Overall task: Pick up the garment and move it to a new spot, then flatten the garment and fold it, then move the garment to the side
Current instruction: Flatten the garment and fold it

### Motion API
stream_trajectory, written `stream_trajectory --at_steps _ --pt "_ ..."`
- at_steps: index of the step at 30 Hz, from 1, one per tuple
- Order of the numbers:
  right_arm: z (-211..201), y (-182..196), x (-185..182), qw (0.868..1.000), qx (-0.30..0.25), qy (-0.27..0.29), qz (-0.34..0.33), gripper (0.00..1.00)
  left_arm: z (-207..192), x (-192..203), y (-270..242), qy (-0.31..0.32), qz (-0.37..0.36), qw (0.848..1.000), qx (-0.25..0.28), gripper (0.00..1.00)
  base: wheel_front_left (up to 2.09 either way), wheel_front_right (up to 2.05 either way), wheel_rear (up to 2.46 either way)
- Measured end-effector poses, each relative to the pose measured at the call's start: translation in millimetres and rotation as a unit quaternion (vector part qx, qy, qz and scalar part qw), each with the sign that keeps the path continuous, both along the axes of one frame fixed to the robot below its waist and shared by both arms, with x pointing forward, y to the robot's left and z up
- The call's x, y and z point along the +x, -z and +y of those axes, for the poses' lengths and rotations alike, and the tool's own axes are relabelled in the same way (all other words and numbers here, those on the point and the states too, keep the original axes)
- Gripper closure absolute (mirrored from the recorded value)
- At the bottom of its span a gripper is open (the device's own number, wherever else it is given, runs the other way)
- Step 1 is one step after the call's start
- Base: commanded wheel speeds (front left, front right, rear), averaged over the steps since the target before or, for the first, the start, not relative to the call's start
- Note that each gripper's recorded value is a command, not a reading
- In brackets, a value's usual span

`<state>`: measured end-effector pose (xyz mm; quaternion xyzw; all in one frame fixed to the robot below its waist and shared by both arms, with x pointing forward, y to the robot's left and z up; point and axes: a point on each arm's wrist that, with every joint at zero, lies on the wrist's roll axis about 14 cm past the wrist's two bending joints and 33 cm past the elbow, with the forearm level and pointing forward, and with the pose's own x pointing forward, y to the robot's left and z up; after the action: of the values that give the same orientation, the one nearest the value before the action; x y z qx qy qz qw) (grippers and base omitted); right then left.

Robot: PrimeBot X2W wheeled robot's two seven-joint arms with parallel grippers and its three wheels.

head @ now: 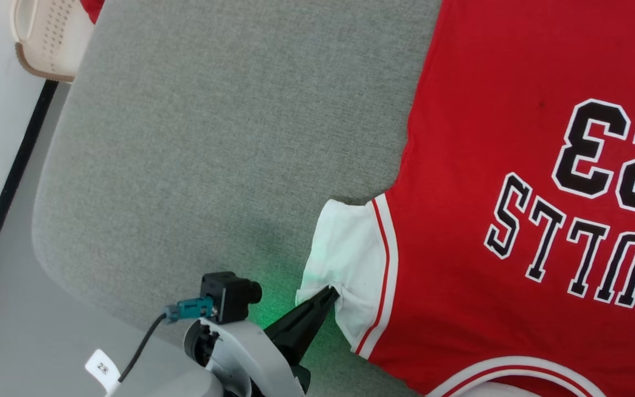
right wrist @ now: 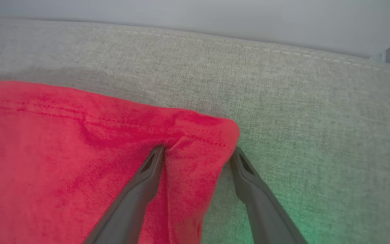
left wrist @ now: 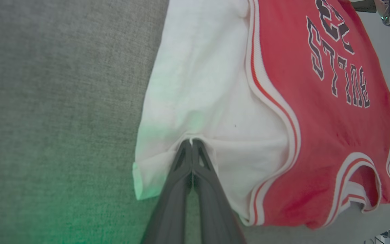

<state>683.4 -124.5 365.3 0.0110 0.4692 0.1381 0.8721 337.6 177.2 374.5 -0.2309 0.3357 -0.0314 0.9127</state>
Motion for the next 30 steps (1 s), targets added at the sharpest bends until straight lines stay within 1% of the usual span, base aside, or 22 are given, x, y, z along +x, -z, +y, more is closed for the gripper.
stream_trajectory --at_steps 2,4,8,17,25,27,30 --pt "3 6 -1 1.0 -0.007 -0.002 0.021 1.0 2 -1 3 -0.003 0.004 1.0 0.0 1.0 0.0 0.0 0.0" --pt "4 9 -1 0.999 -0.017 -0.005 0.036 1.0 2 -1 4 -0.005 0.005 1.0 -0.001 1.0 0.0 0.0 0.0" --pt "6 9 -1 0.999 -0.013 0.002 0.038 1.0 2 0 6 -0.004 0.003 1.0 -0.003 1.0 0.0 0.0 0.0" --pt "1 -7 -11 0.999 0.0 0.011 0.031 1.0 2 6 6 0.008 -0.007 1.0 -0.002 1.0 0.0 0.0 0.0" --pt "-12 -24 -45 1.0 -0.003 -0.015 0.017 1.0 4 15 -1 0.02 -0.025 0.999 0.01 1.0 0.0 0.0 0.0" --pt "-22 -27 -58 1.0 -0.012 -0.023 0.013 1.0 3 16 -3 0.025 -0.027 0.999 0.009 1.0 0.0 0.0 0.0" --pt "-37 -31 -80 1.0 -0.011 -0.026 0.011 1.0 0 19 -6 0.035 -0.033 0.999 0.011 1.0 0.0 0.0 0.0"
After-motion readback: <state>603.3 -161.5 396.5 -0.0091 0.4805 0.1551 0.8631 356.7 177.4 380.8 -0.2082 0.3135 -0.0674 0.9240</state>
